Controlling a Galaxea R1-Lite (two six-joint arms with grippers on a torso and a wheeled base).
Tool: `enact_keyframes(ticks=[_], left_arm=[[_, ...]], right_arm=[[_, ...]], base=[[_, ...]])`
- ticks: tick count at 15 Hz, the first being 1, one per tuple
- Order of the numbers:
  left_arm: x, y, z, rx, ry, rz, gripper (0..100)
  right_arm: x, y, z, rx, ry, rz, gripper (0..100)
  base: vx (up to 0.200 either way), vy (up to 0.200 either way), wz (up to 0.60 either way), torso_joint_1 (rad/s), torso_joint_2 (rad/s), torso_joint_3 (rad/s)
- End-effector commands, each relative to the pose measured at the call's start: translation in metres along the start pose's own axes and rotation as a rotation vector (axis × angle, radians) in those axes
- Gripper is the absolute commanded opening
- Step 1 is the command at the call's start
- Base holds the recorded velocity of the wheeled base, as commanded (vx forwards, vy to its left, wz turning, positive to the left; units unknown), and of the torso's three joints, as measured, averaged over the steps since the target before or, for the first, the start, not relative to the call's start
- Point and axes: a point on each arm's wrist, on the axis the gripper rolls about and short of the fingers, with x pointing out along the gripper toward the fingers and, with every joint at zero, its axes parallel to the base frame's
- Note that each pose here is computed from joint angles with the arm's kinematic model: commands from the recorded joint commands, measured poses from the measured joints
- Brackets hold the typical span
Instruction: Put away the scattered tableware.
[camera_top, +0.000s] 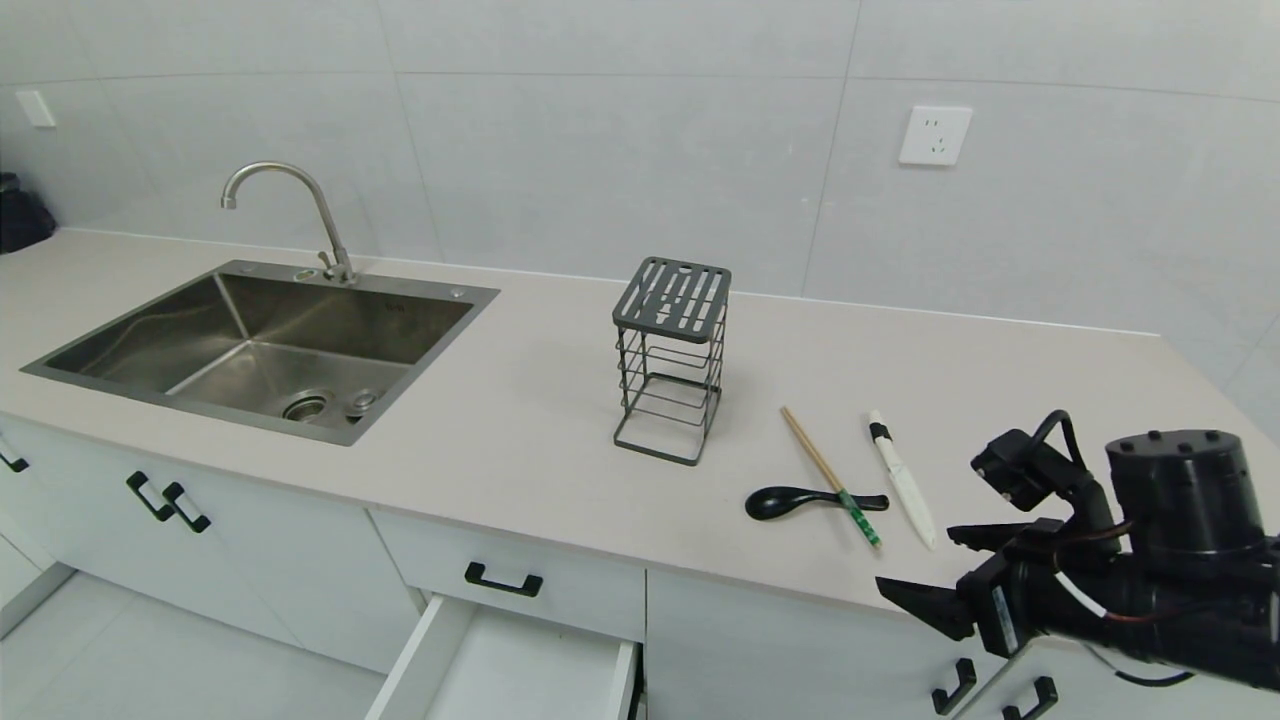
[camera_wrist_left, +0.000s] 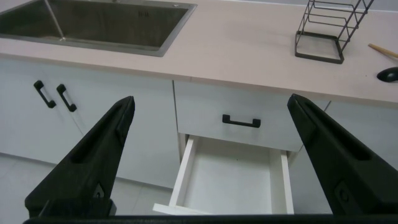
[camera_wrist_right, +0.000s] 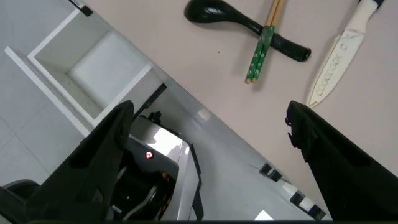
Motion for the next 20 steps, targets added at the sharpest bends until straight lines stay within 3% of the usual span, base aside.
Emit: enact_keyframes(ticks=[1, 5, 9, 15, 20], left_arm=[[0.0, 0.0, 0.0, 0.0, 0.001, 0.0, 100], [0.0, 0.0, 0.0, 0.0, 0.001, 0.0, 100], [0.0, 0.0, 0.0, 0.0, 0.001, 0.0, 100], [0.0, 0.0, 0.0, 0.0, 0.001, 0.0, 100], [0.0, 0.0, 0.0, 0.0, 0.001, 0.0, 100]], right_arm=[[0.019, -0.003, -0.006, 0.009, 0.056, 0.003, 100], [0.042, -0.006, -0.009, 0.025, 0.062, 0.001, 100], [0.068, 0.006, -0.009, 0.054, 0.039, -0.024, 100], [0.088, -0.012, 0.002, 0.109, 0.017, -0.146, 100], [0.102, -0.012, -0.006, 0.108, 0.051, -0.138, 100]], base=[[0.0, 0.0, 0.0, 0.0, 0.0, 0.0], [0.0, 0.0, 0.0, 0.0, 0.0, 0.0], [0.0, 0.0, 0.0, 0.0, 0.0, 0.0], [0.0, 0.0, 0.0, 0.0, 0.0, 0.0], [0.0, 0.0, 0.0, 0.0, 0.0, 0.0]])
